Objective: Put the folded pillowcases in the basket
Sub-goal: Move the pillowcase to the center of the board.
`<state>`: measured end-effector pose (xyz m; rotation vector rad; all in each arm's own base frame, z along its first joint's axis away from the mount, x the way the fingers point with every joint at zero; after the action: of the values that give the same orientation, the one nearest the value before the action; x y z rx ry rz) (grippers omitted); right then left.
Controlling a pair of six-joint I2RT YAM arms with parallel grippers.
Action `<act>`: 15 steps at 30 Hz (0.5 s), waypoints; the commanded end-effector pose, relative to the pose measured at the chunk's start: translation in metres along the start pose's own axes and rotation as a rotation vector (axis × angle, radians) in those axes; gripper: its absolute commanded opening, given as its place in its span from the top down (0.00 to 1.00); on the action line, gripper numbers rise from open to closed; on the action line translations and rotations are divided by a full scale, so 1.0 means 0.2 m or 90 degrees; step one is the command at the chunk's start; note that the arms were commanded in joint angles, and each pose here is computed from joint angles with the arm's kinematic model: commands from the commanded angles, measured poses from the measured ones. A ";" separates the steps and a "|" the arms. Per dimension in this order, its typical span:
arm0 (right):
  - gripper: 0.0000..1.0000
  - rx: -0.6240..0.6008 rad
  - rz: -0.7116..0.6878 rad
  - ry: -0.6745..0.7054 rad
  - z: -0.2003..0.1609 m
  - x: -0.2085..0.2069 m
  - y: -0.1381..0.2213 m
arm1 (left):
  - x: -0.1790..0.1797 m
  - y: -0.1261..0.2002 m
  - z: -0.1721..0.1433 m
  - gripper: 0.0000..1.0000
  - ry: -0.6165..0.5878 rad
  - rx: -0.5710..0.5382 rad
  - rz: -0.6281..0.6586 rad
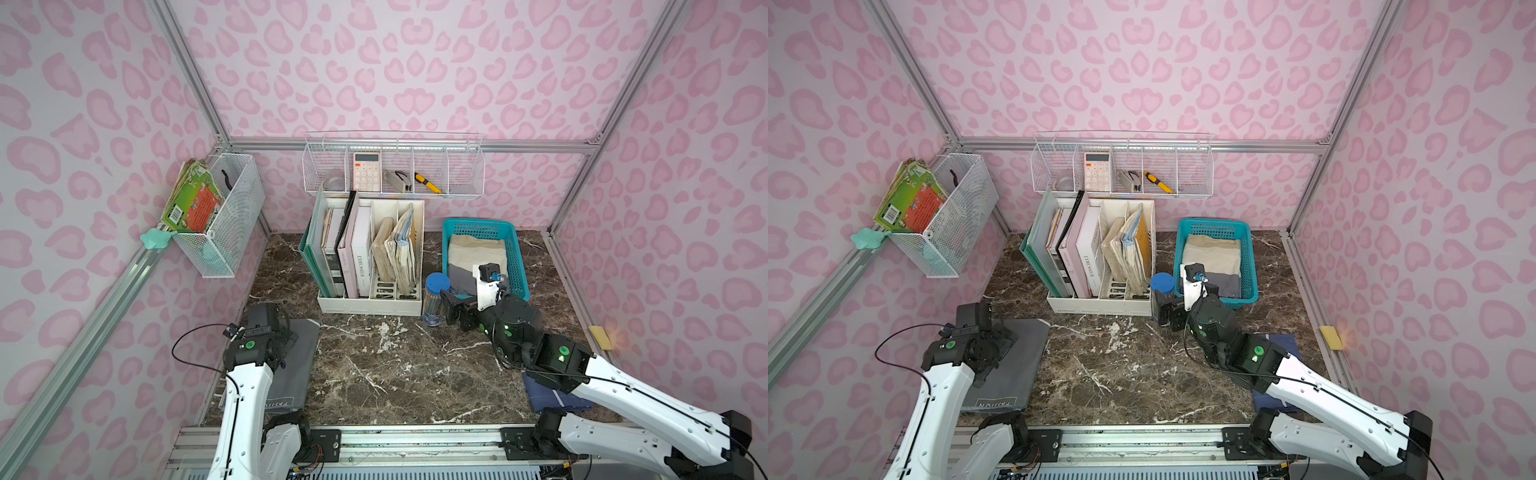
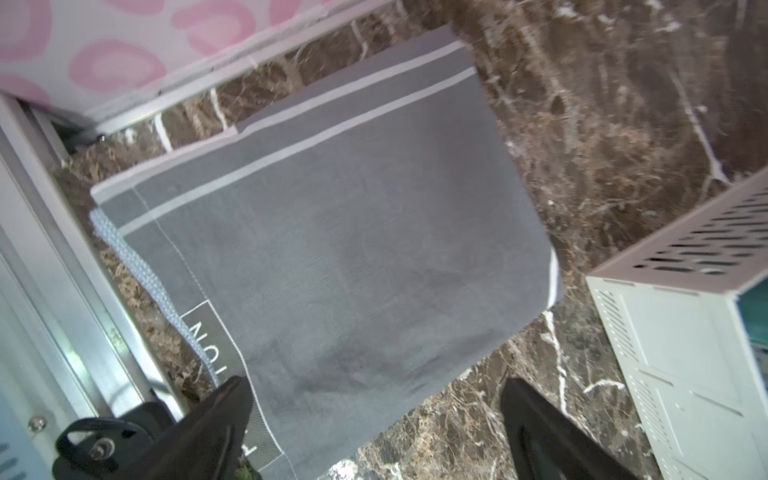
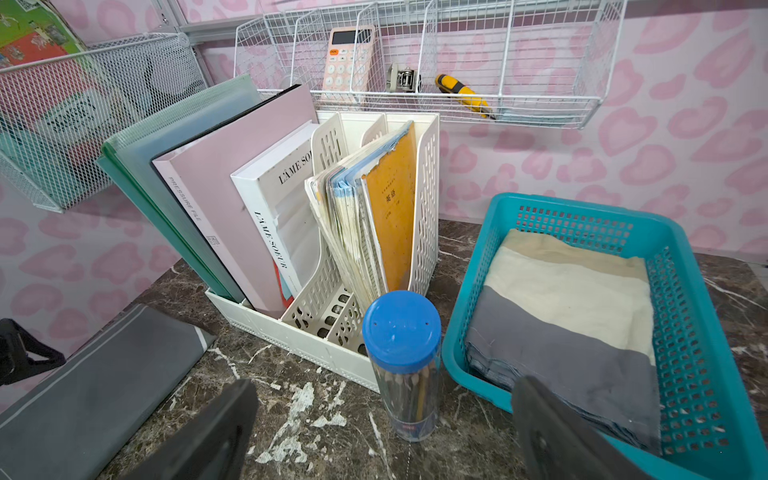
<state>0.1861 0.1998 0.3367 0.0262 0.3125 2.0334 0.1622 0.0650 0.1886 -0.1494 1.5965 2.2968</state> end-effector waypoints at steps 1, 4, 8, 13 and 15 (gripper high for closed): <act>0.02 0.008 -0.018 -0.002 -0.01 -0.02 0.02 | -0.01 -0.04 -0.01 0.01 0.037 0.045 -0.014; 0.02 0.010 -0.024 -0.002 -0.02 -0.03 0.02 | 0.00 -0.08 0.00 0.01 0.062 0.048 0.009; 0.02 0.008 -0.032 -0.002 -0.03 -0.04 0.04 | 0.02 -0.17 -0.02 0.02 0.098 0.084 0.018; 0.02 0.006 -0.040 0.002 -0.04 -0.06 0.06 | 0.02 -0.28 -0.04 0.01 0.120 0.133 0.026; 0.02 0.005 -0.044 0.002 -0.04 -0.06 0.06 | 0.01 -0.30 -0.06 0.01 0.125 0.152 0.027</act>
<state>0.1803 0.1849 0.3337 0.0231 0.3174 1.9858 0.1693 0.0766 0.1335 -0.2429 1.9337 2.2326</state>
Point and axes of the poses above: each gripper's point midway between its finger pads, its own y axis back along the fingers, its own x axis along the line the jaws close on, z = x × y, the point moved 7 cm from there along y, back along the fingers, and after that the axes turned 15 degrees about y, right-handed, at the moved point
